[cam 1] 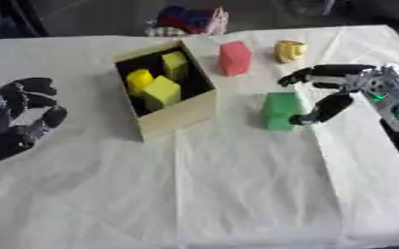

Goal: Pick up objects on the table and place them in the box.

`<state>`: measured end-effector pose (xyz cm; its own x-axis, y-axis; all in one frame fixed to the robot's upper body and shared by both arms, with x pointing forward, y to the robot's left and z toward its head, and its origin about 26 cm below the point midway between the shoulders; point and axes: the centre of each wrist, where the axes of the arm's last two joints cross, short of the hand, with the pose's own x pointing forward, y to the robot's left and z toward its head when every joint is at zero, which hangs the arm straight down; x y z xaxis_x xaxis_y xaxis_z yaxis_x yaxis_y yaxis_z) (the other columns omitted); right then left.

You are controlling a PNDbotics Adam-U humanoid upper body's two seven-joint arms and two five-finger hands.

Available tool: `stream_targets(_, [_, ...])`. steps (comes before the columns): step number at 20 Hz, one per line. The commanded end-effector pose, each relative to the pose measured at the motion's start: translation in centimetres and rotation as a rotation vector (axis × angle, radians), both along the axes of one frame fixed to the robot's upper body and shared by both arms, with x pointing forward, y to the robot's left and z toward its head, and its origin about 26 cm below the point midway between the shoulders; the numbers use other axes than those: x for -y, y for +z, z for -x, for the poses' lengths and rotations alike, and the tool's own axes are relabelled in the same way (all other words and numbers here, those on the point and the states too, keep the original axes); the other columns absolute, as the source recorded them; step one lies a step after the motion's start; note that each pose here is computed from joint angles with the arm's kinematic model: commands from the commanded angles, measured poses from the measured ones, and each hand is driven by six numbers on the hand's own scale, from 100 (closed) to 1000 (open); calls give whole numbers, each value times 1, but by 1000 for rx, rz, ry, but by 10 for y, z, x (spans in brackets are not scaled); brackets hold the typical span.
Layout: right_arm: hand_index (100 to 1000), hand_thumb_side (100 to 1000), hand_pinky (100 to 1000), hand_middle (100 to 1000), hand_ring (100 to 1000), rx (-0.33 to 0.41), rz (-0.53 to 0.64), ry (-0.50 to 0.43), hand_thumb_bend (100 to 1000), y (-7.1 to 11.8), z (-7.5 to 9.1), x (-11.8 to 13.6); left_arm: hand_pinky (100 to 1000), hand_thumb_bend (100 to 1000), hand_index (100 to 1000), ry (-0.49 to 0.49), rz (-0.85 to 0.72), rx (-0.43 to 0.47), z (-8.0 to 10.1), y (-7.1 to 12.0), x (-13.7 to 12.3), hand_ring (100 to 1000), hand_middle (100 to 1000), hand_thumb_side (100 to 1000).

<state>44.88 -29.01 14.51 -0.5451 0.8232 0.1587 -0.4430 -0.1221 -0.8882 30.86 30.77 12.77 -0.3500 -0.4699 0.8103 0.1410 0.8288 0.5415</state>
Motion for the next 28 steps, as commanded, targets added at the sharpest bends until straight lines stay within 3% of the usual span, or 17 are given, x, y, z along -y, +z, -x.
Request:
stream_targets(1, [917, 429, 904, 778, 876, 34, 35, 2, 409, 12, -4, 1, 828, 607, 834, -2, -9, 21, 0, 7, -1, 694, 687, 587])
stream_targets(3, [830, 397, 880, 669, 824, 76, 35, 6, 402, 16, -3, -1, 828, 605, 834, 0, -8, 20, 1, 7, -1, 693, 685, 588])
stream_targets(4, [716, 351, 854, 546, 767, 119, 17, 1, 333, 20, -3, -1, 827, 604, 833, 1, -7, 20, 1, 7, -1, 692, 684, 588])
stream_targets(6, [612, 311, 828, 446, 712, 228, -32, -12, 271, 33, -3, -2, 827, 603, 833, 3, -4, 18, 1, 6, 0, 690, 682, 587])
stream_targets(8, [564, 314, 810, 386, 678, 337, -106, -27, 255, 48, -3, -5, 827, 601, 833, 1, 1, 15, 1, 5, 0, 687, 679, 588])
stream_targets(11, [565, 311, 808, 382, 674, 454, -206, -23, 252, 72, -7, -15, 826, 600, 831, -6, 4, 10, 2, 4, 1, 684, 675, 589])
stream_targets(14, [588, 313, 814, 401, 683, 521, -248, 27, 246, 95, -11, -35, 827, 599, 829, -27, 2, 8, 2, 3, 4, 683, 675, 590])
stream_targets(17, [612, 332, 819, 420, 695, 501, -282, 73, 241, 105, -20, -63, 827, 597, 829, -71, -6, 17, 2, 3, 11, 684, 675, 590])
stream_targets(21, [703, 398, 834, 502, 750, 395, -267, 95, 263, 94, -32, -95, 827, 540, 828, -122, -17, 24, 1, 4, 17, 683, 675, 599])
stream_targets(22, [786, 436, 841, 570, 779, 366, -256, 91, 286, 89, -34, -101, 827, 531, 829, -130, -18, 25, 0, 5, 18, 683, 675, 601])
stream_targets(25, [916, 492, 856, 721, 824, 291, -213, 60, 339, 70, -40, -113, 827, 524, 829, -146, -13, 30, 0, 6, 21, 683, 675, 602])
stream_targets(28, [1000, 603, 877, 866, 881, 292, -171, 22, 473, 56, -42, -119, 827, 517, 830, -152, -11, 33, 0, 7, 23, 683, 674, 603])
